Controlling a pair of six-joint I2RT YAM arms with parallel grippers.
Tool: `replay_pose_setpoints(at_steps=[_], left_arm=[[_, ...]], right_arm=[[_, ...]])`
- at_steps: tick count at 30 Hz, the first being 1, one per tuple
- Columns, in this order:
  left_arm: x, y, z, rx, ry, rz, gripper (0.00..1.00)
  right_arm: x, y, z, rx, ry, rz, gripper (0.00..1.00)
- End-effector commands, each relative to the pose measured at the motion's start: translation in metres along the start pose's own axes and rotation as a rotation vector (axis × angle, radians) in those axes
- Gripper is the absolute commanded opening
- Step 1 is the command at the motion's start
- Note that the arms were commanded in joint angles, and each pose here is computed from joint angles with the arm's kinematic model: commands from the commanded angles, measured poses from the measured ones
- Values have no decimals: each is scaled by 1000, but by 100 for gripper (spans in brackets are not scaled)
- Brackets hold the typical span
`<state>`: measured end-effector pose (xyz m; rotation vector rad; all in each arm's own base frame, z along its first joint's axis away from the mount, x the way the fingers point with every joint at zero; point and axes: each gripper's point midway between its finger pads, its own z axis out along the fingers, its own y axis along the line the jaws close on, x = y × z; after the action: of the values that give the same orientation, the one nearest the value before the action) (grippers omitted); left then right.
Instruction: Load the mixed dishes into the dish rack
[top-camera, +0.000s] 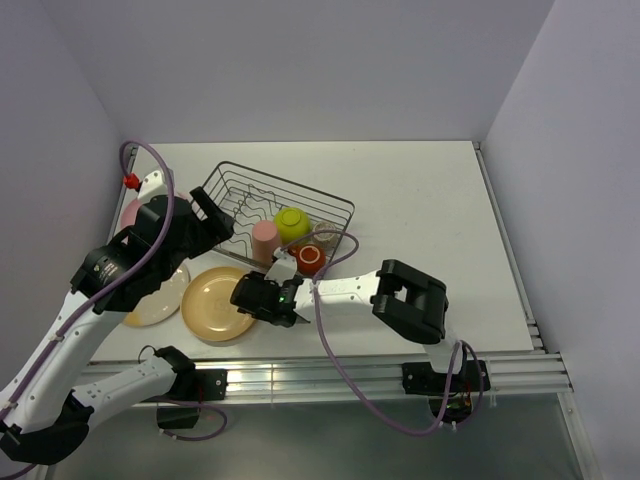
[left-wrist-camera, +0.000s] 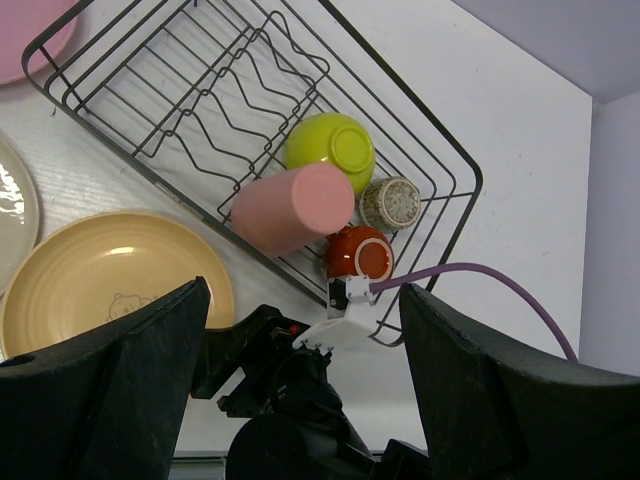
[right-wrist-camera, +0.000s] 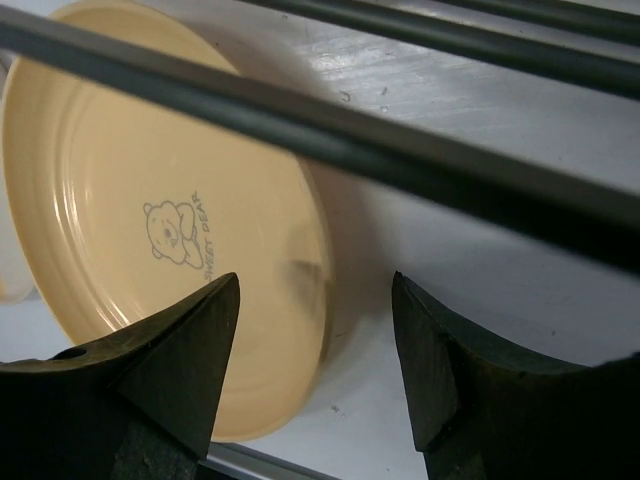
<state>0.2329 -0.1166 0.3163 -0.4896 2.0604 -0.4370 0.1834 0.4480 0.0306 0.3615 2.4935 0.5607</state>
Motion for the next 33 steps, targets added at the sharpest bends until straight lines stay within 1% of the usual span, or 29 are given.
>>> replay_pose_setpoints(at_steps=[1, 4, 5, 7, 8, 10, 11, 13, 14, 16, 21, 23, 27, 29, 33], left_arm=[[-11, -9, -7, 45, -27, -6, 83], [-10, -9, -7, 44, -24, -4, 83], [-11, -8, -7, 42, -28, -6, 83], [-10, -7, -7, 42, -28, -7, 83], [-10, -8, -7, 47, -27, -8, 83], [-9, -8, -7, 47, -23, -8, 83], [-9, -8, -6, 45, -22, -10, 83], [-7, -8, -5, 45, -19, -9, 83], [-7, -7, -5, 43, -19, -9, 83], [-6, -7, -4, 44, -19, -11, 83], [-8, -9, -3, 40, -22, -10, 83], [-11, -13, -3, 50, -29, -7, 82], [-33, -33, -15, 111, -70, -18, 82], [-40, -39, -16, 121, -79, -16, 82], [-53, -47, -21, 139, -111, -39, 82]], right_arm=[[-9, 5, 3, 23, -63, -35, 68], [-7, 5, 7, 21, -67, -53, 58], [-8, 5, 7, 21, -70, -66, 51], [-7, 3, 9, 35, -84, -83, 46], [-8, 3, 10, 40, -89, -92, 40], [-7, 0, 11, 49, -92, -102, 34], [-7, -1, 11, 51, -94, -110, 23], [-8, -3, 9, 55, -102, -118, 15], [-10, -4, 8, 57, -113, -130, 7], [-13, -4, 3, 61, -130, -146, 0], [-26, -10, -13, 64, -190, -195, 0], [-26, -8, -22, 47, -209, -252, 0], [-33, -11, -42, 43, -279, -326, 0], [-32, -10, -51, 35, -301, -365, 0], [-44, -9, -71, 40, -388, -416, 0]])
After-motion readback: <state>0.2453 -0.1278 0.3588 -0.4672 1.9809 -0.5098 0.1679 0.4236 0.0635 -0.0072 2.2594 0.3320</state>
